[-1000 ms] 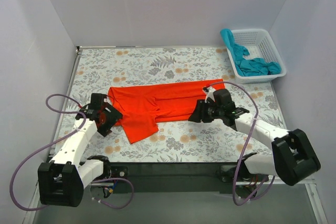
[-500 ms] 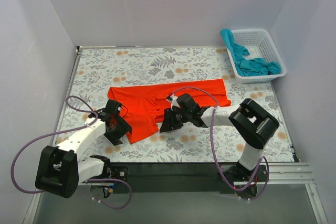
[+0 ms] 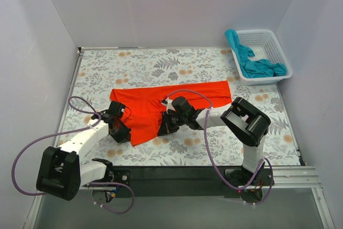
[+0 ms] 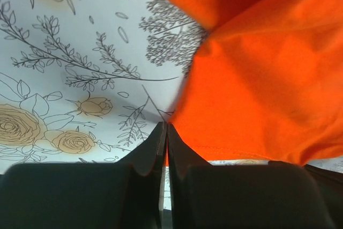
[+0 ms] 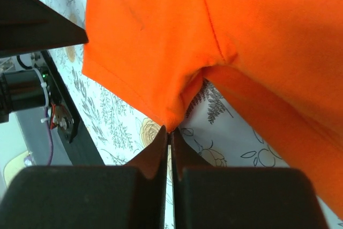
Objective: Fold and stack the t-shirts
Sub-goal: Fold the tshirt
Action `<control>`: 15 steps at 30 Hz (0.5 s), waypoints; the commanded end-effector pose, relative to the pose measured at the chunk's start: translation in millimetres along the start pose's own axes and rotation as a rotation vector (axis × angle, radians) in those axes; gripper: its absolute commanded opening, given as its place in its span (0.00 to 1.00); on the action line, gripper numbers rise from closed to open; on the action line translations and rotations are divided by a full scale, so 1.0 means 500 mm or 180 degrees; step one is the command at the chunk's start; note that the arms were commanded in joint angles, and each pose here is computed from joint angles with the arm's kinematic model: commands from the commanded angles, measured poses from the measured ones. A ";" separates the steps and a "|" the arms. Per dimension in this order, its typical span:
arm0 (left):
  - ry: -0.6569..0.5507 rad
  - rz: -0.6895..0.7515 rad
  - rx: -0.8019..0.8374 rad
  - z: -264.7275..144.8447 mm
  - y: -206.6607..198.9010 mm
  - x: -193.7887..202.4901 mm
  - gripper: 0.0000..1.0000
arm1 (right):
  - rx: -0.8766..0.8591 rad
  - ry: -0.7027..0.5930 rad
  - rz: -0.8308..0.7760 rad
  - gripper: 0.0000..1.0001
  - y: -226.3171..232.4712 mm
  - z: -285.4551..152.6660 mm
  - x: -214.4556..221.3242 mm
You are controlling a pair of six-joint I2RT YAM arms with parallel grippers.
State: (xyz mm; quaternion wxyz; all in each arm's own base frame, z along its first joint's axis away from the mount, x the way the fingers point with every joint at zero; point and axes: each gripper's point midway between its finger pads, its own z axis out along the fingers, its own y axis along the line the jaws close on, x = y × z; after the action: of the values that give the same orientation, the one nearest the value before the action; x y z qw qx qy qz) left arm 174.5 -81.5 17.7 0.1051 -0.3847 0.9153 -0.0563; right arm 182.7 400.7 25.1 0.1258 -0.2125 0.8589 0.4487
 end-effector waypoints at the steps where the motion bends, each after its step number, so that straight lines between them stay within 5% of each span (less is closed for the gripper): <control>1: -0.0347 0.0066 0.0211 -0.043 -0.061 -0.060 0.00 | -0.0015 -0.0181 -0.0130 0.01 0.021 -0.002 -0.044; 15: -0.1193 0.0443 0.0483 -0.099 -0.234 -0.237 0.00 | -0.0005 -0.0595 -0.0077 0.01 0.006 -0.039 -0.224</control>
State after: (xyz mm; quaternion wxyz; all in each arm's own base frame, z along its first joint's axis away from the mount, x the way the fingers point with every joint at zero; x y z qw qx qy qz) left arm 290.0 -84.4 81.8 0.2442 -0.3331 0.9091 -0.0536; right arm 263.1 408.4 74.4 0.1973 -0.1739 0.8481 0.4599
